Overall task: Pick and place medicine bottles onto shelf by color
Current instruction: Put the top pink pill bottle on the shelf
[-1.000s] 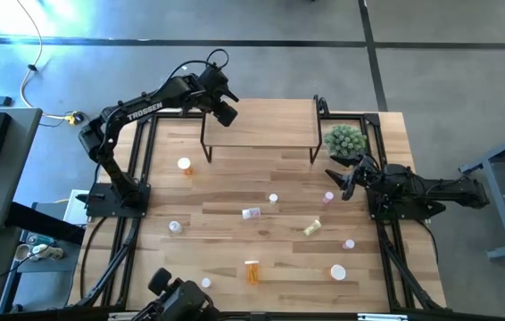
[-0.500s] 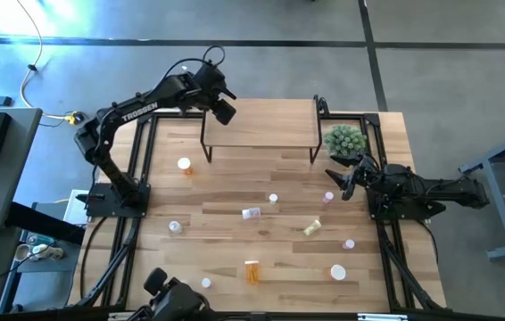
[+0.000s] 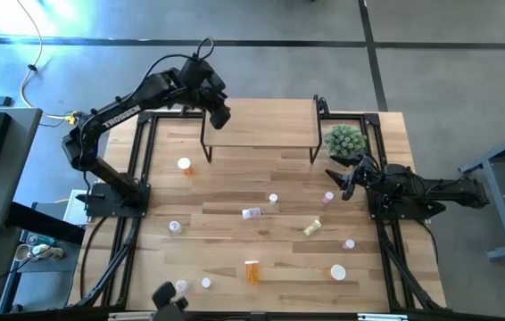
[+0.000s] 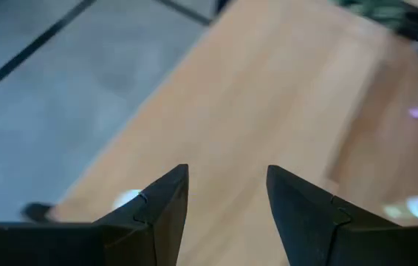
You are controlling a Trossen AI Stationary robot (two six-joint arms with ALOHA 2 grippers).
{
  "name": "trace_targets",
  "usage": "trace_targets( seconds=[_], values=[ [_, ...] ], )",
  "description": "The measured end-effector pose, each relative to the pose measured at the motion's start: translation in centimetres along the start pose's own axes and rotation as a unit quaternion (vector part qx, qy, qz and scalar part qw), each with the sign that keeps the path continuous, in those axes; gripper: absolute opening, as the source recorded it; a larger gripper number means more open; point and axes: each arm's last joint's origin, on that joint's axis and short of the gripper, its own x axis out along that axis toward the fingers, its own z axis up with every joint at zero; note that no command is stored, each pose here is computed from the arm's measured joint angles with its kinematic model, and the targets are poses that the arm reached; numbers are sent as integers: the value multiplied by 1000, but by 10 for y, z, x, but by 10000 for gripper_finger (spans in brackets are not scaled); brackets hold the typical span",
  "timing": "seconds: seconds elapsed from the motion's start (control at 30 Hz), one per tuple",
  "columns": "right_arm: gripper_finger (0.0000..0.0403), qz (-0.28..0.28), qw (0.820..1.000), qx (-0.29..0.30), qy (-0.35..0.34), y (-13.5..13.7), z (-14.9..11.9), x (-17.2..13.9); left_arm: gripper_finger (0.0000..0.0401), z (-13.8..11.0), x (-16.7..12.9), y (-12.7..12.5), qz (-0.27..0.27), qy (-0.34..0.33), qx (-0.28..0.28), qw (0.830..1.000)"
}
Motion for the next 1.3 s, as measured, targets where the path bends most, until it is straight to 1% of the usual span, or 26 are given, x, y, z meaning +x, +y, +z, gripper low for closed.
trace_targets(
  seconds=[0.17, 0.27, 0.43, 0.57, 0.87, 0.97, 1.03, 1.13, 1.3],
  values=[
    [264, 0, 1000, 0, 0, 0, 0, 0, 175, -18, 5, -28, -39, -17, 36, 998],
    [264, 0, 1000, 0, 0, 0, 0, 0, 175, -29, 3, -48, -63, -33, 59, 996],
    [264, 0, 1000, 0, 0, 0, 0, 0, 175, -49, -3, -74, -97, -55, 74, 991],
    [264, 0, 1000, 0, 0, 0, 0, 0, 175, -72, 0, -91, -127, -67, 76, 987],
    [264, 0, 1000, 0, 0, 0, 0, 0, 174, -136, 28, -126, -192, -85, 69, 975],
    [264, 0, 1000, 0, 0, 0, 0, 0, 174, -150, 31, -138, -218, -101, 69, 968],
    [264, 0, 1000, 0, 0, 0, 0, 0, 174, -160, 33, -145, -234, -101, 69, 964],
    [264, 0, 1000, 0, 0, 0, 0, 0, 174, -172, 33, -157, -260, -112, 80, 956],
    [264, 0, 1000, 0, 0, 0, 0, 0, 174, -193, 30, -174, -272, -129, 86, 950]
  ],
)
